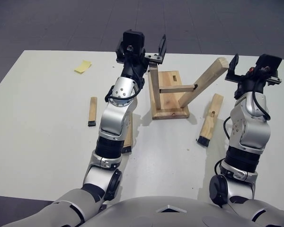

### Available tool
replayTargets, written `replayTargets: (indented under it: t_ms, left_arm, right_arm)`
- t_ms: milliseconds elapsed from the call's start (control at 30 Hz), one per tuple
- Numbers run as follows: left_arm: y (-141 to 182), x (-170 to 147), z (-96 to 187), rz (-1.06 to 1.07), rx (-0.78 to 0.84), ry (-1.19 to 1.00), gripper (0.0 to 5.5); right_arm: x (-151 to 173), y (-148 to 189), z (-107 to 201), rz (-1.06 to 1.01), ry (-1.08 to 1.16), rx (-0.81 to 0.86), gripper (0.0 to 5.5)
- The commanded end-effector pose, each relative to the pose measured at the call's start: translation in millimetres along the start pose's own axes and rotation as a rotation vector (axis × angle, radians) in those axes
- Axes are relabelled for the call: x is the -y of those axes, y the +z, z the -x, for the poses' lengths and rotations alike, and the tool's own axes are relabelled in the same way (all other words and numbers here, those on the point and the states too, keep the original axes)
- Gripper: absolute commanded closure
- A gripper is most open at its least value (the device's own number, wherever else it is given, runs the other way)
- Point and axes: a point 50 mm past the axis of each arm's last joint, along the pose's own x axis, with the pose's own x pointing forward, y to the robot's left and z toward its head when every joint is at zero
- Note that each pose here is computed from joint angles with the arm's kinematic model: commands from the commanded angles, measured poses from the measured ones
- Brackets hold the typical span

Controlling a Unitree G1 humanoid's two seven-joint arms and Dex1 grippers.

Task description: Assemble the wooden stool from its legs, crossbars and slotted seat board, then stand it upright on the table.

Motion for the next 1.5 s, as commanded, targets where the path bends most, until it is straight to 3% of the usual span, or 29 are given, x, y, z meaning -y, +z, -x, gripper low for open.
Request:
replayTargets:
  t_ms: [33,133,233,433,567,833,1000,1133,1267,1400,1500]
  left_arm:
    - [31,-19,1,0.030,0.167,0.111,0.13]
    - [42,-51,15,-0.005,0.197,0.320,0.13]
    - [14,-78,30,-0.078,-0.017,0.447,0.13]
    - [-25,-8,44,-0.210,-0.240,-0.081,0.13]
    - [-29,8,40,-0.241,-0.261,-0.147,0.13]
    - [-29,-18,30,-0.174,-0.276,0.054,0.13]
    - [-22,-57,35,-0.038,-0.239,0.367,0.13]
    - [-7,-81,40,0.004,-0.141,0.563,0.13]
    - [0,-95,46,0.000,-0.086,0.650,0.13]
    - [5,-92,44,-0.016,-0.054,0.642,0.13]
    - [4,-89,42,-0.020,-0.050,0.630,0.13]
  right_arm:
    - [7,-16,2,-0.006,-0.063,-0.064,0.10]
    - [22,-22,2,0.009,-0.177,-0.090,0.10]
    - [32,-25,2,0.024,-0.210,-0.091,0.10]
    - [-13,-7,8,0.022,0.100,0.058,0.10]
    - [-30,0,18,0.019,0.225,0.099,0.10]
    - [1,-17,9,0.044,-0.018,-0.003,0.10]
    - [39,14,-4,-0.013,-0.196,0.091,0.10]
    - [8,82,7,-0.165,0.144,0.370,0.10]
    - [-23,121,39,-0.244,0.557,0.491,0.10]
    - [-63,107,66,-0.183,0.901,0.389,0.10]
    - [-82,68,76,-0.046,1.043,0.209,0.10]
